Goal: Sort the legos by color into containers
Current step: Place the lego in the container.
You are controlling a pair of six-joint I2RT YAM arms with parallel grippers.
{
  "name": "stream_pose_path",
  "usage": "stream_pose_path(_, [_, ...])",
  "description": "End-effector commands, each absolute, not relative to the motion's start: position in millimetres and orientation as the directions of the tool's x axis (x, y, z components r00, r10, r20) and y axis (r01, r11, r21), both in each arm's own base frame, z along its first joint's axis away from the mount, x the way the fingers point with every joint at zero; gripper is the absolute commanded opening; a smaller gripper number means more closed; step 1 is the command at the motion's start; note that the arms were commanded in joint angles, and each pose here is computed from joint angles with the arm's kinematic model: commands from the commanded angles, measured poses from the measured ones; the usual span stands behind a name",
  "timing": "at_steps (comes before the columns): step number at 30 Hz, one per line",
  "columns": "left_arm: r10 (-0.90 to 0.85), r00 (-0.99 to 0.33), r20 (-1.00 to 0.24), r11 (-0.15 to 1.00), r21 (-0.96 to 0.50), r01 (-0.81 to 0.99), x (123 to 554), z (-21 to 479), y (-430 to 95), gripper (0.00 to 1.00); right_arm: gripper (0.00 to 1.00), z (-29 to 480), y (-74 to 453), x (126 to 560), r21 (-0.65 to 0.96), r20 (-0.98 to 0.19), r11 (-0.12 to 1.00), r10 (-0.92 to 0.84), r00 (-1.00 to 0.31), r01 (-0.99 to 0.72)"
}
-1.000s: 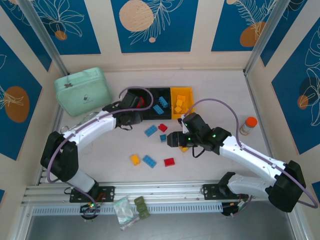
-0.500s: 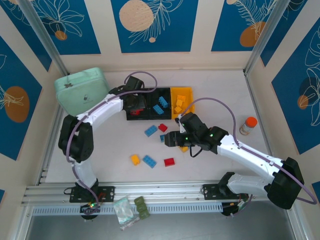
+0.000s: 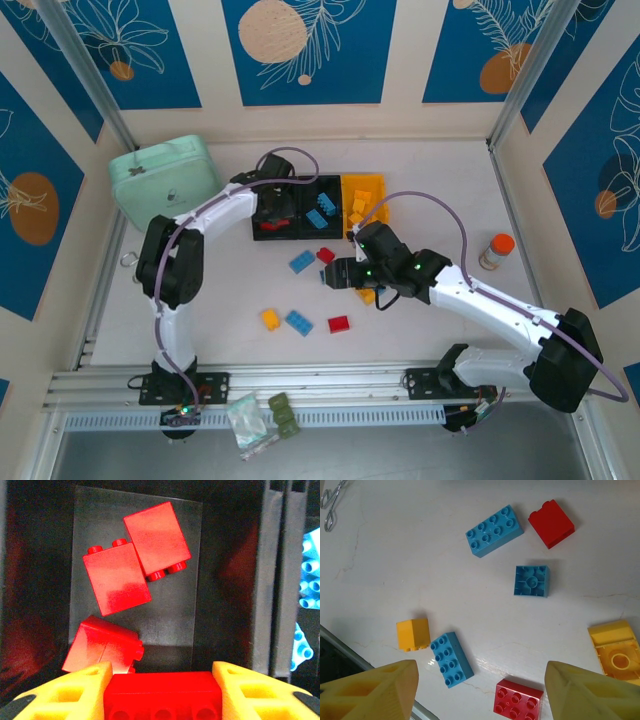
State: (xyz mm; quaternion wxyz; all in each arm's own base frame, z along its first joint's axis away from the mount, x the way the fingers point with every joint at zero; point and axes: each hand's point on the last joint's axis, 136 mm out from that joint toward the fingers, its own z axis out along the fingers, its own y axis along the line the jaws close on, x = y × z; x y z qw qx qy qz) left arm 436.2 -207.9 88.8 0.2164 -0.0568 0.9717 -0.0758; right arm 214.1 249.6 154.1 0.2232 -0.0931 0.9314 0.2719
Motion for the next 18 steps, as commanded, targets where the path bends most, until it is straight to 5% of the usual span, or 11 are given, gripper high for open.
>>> stream_pose_path(1, [-0.159,-0.899,-0.408,0.981,-0.171,-0.095,444,87,-204,0.37,0.68,164,254,218,0.468,-0.491,0.826,-0.051,-0.870,-0.313])
stream_pose_path(12, [-0.168,-0.894,-0.416,0.977,-0.190,-0.095,449,95,-207,0.59,0.68,163,253,216,0.471,-0.485,0.827,-0.047,-0.873,-0.307])
stream_pose_path(18, [-0.170,-0.887,-0.429,0.975,-0.202,-0.089,444,106,-205,0.60,0.68,164,255,216,0.474,-0.488,0.824,-0.047,-0.871,-0.310])
